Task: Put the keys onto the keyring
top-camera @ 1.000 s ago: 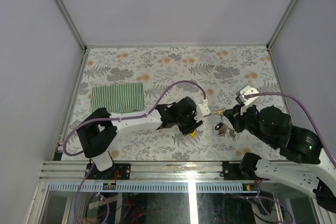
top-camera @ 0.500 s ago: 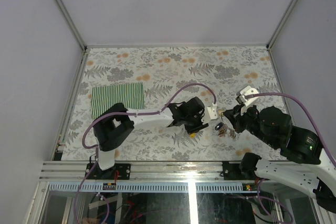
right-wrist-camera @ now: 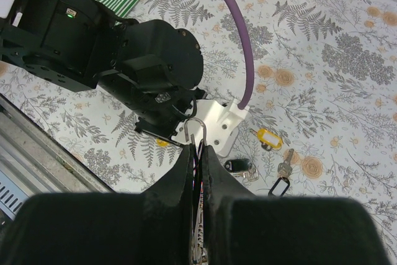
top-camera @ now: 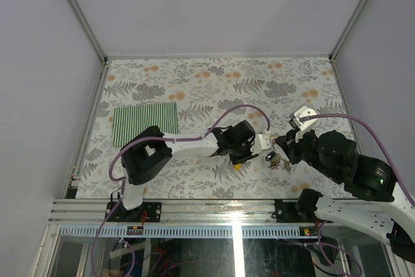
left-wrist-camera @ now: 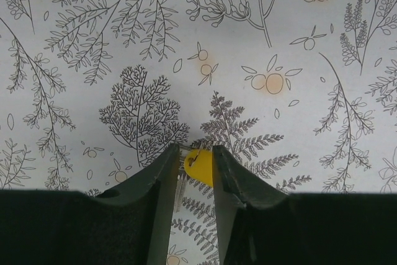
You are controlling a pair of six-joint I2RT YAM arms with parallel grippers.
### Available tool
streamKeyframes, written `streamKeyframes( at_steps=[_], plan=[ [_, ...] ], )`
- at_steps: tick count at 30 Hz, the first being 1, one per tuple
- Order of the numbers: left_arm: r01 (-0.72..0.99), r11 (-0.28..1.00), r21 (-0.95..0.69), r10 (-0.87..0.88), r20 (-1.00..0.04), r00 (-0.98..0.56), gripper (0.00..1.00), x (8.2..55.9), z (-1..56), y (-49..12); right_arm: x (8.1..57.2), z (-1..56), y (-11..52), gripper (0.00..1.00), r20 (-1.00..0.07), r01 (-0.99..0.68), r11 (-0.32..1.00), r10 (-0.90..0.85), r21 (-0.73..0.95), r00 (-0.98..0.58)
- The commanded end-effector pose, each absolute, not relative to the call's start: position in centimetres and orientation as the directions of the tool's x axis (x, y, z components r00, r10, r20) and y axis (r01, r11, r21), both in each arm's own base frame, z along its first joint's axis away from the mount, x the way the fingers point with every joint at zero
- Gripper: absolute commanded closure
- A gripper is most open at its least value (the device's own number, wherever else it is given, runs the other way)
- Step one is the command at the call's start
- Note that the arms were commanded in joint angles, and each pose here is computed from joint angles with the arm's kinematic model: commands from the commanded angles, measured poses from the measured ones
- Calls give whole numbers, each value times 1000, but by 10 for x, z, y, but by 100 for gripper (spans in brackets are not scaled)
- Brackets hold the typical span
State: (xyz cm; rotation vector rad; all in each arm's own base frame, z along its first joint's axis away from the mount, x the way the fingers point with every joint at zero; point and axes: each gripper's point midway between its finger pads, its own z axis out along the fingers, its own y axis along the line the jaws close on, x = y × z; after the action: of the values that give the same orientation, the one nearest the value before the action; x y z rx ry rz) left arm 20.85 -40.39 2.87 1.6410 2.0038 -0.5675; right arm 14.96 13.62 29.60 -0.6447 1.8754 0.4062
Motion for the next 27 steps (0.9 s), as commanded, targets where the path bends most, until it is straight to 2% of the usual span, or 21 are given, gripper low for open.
streamKeyframes(
  at_steps=[1,5,9,14,27],
  plan=[
    [986,169,3,773,-620,-130,72,216,33,-412,150,314,142,100,-944,-616,788,-198,8,-266],
    [986,165,2,785,-606,-130,77,216,28,-410,149,314,142,100,-942,-617,787,-200,8,-268],
    [987,163,-3,789,-600,-132,90,215,27,-408,150,314,143,100,-942,-618,786,-202,8,-268],
    [987,163,-6,785,-605,-133,99,214,33,-408,150,315,144,100,-943,-621,784,-200,9,-266],
    [974,225,11,708,-689,-155,100,215,82,-401,151,322,144,100,-954,-616,788,-176,12,-244]
  ],
)
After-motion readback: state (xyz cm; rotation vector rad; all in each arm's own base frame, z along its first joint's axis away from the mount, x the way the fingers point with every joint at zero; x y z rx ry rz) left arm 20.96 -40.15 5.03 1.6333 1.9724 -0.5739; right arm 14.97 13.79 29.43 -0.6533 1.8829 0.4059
